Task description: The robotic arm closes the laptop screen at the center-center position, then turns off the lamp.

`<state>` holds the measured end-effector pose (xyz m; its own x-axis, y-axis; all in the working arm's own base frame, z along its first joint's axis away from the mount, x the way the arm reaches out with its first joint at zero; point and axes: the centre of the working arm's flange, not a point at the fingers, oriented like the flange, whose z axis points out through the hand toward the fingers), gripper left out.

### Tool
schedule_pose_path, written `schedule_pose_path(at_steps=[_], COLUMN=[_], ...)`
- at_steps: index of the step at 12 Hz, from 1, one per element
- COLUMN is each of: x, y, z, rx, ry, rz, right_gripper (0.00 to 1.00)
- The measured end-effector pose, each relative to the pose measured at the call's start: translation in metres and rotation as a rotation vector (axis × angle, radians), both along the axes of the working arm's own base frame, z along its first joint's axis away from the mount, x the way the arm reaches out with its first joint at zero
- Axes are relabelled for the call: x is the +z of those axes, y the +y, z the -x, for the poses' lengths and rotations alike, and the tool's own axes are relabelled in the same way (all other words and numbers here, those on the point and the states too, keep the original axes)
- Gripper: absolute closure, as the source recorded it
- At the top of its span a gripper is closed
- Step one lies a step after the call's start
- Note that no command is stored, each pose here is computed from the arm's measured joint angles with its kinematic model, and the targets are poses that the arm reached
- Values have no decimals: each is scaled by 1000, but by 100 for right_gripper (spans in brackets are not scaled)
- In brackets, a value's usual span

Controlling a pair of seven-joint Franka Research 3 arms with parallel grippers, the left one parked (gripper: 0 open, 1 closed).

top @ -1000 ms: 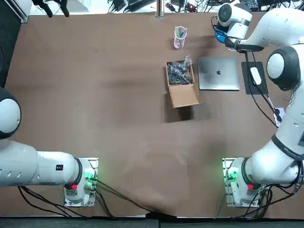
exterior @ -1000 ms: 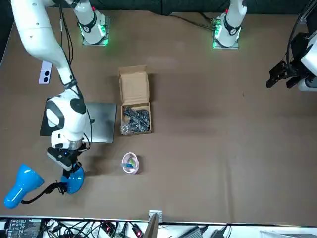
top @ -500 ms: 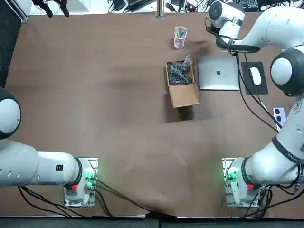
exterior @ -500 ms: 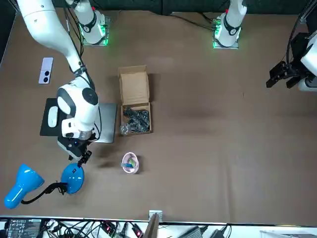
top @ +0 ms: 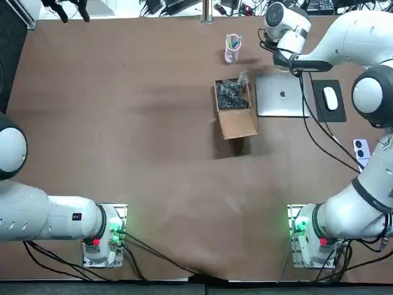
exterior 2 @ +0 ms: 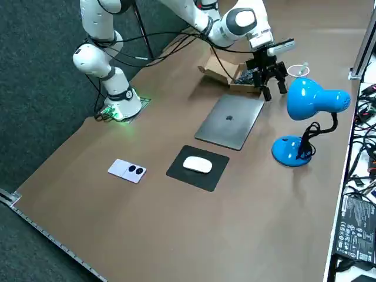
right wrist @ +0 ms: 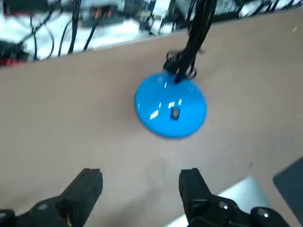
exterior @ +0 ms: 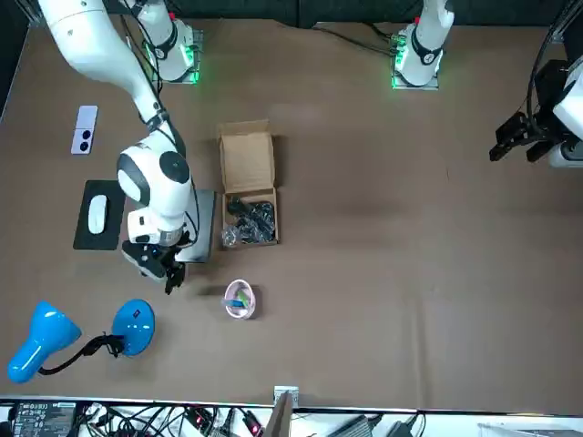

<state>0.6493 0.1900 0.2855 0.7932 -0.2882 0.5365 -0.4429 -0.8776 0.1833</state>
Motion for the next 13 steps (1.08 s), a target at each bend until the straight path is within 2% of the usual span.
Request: schedule_pose_path(at_steps=[8,13], x=[83,164], y=[-19,-21], z=[19,47], rx=[39,85], ry=[403,562], rz=[-180,-279], right_gripper=[0,0])
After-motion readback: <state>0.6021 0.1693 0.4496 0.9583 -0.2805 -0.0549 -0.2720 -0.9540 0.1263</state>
